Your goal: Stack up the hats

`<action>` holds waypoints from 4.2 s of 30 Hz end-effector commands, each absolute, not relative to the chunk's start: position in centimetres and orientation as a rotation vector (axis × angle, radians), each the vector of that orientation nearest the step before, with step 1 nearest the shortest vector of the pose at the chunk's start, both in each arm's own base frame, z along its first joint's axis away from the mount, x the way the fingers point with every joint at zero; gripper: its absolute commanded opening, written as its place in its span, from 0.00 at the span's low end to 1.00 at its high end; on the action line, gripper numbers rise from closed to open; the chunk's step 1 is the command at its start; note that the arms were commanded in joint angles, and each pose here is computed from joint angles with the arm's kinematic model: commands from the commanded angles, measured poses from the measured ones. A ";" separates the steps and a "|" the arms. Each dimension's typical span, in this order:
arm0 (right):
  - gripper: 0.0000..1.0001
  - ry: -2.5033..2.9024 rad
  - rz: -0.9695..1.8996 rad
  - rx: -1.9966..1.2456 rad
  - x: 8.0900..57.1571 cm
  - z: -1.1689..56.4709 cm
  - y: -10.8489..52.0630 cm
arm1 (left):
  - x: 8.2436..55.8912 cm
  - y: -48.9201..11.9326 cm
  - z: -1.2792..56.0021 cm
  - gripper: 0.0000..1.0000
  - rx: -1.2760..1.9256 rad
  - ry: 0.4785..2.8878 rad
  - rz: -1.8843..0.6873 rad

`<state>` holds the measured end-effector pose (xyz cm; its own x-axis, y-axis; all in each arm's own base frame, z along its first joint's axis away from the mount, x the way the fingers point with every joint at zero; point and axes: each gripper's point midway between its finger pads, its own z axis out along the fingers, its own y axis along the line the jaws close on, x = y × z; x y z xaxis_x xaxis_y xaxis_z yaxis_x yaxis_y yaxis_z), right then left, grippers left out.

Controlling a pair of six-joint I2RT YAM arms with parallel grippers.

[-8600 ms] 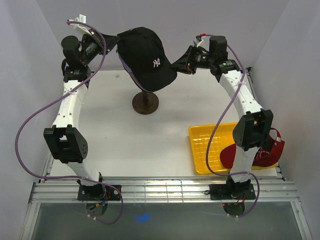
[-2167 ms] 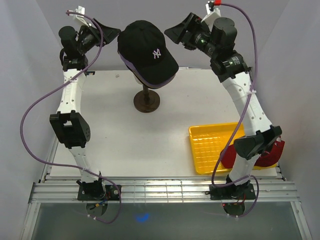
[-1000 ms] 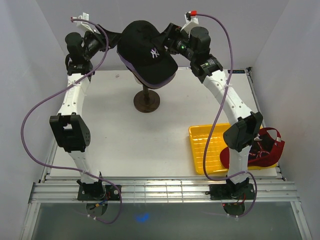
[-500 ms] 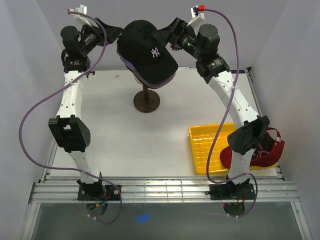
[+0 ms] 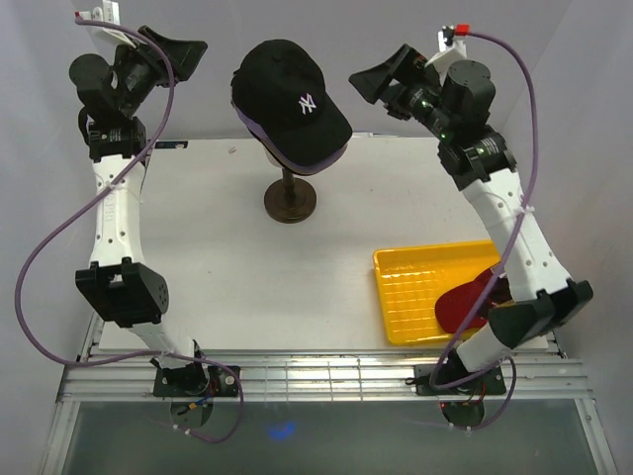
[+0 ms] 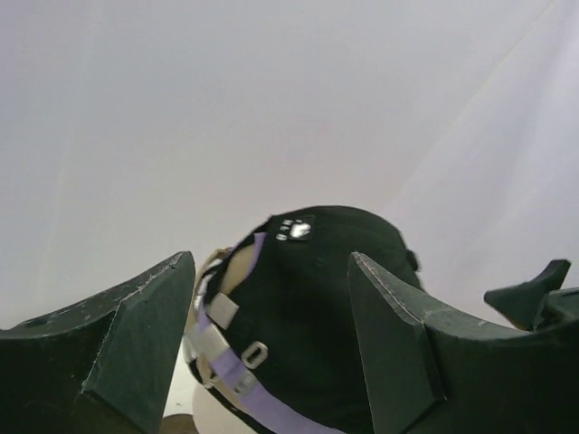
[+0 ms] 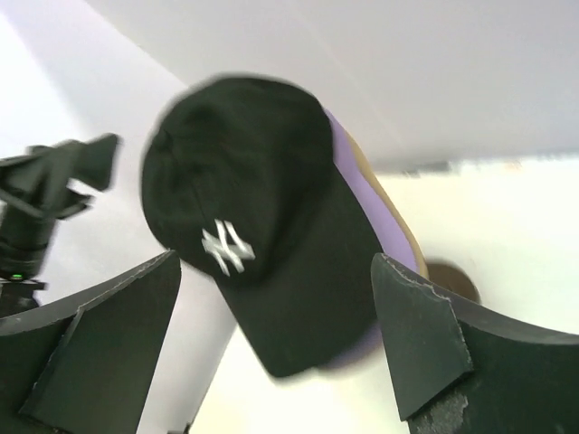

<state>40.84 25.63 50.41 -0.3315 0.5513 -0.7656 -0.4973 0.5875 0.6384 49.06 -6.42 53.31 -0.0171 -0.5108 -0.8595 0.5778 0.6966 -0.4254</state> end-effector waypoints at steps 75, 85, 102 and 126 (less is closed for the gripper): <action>0.89 1.803 1.158 0.019 19.4 44.2 18.2 | 12.7 -68.1 16.7 0.76 1.155 1.810 -1.255; 0.89 1.787 1.153 0.016 19.4 44.7 18.0 | 14.6 -67.9 15.7 0.48 1.106 1.832 -1.120; 0.89 1.734 1.160 0.004 19.1 48.0 17.9 | 18.7 -65.9 20.9 0.00 0.891 1.833 -1.037; 0.89 1.577 1.280 0.129 16.9 53.6 16.5 | 28.6 -52.0 48.5 0.00 0.308 1.494 -1.571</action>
<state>17.75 16.49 52.64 -0.4356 0.5931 -0.6771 -0.4771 0.4857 0.7324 29.01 -54.65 39.27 -0.5807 -0.3109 -0.7524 0.6832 0.3164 -0.6581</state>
